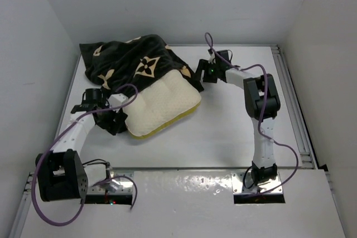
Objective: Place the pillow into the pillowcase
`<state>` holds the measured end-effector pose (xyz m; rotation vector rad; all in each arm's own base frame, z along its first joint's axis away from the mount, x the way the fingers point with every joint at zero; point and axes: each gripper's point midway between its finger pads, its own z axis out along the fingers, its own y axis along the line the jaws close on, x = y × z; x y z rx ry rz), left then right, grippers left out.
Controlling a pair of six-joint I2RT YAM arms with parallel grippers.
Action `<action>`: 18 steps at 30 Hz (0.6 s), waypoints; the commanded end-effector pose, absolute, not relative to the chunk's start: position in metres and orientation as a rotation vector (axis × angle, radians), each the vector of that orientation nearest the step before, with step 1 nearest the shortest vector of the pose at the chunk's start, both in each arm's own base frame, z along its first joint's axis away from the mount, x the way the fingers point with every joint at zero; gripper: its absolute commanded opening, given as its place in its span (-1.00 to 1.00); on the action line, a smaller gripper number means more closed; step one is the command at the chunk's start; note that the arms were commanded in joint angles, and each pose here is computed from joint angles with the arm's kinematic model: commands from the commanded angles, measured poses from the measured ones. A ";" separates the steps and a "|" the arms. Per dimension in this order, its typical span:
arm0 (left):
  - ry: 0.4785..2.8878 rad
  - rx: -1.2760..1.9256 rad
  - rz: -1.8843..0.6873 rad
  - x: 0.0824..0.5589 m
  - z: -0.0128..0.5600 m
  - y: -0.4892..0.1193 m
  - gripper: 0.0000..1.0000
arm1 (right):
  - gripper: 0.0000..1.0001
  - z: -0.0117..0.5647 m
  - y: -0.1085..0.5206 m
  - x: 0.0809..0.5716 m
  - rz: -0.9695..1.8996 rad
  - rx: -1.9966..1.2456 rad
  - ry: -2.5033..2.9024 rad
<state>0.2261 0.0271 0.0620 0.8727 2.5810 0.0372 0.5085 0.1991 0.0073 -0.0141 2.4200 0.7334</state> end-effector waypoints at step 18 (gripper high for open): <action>2.384 0.911 -0.100 0.282 0.023 -0.006 -1.00 | -0.96 -0.035 0.217 0.468 0.517 0.009 2.617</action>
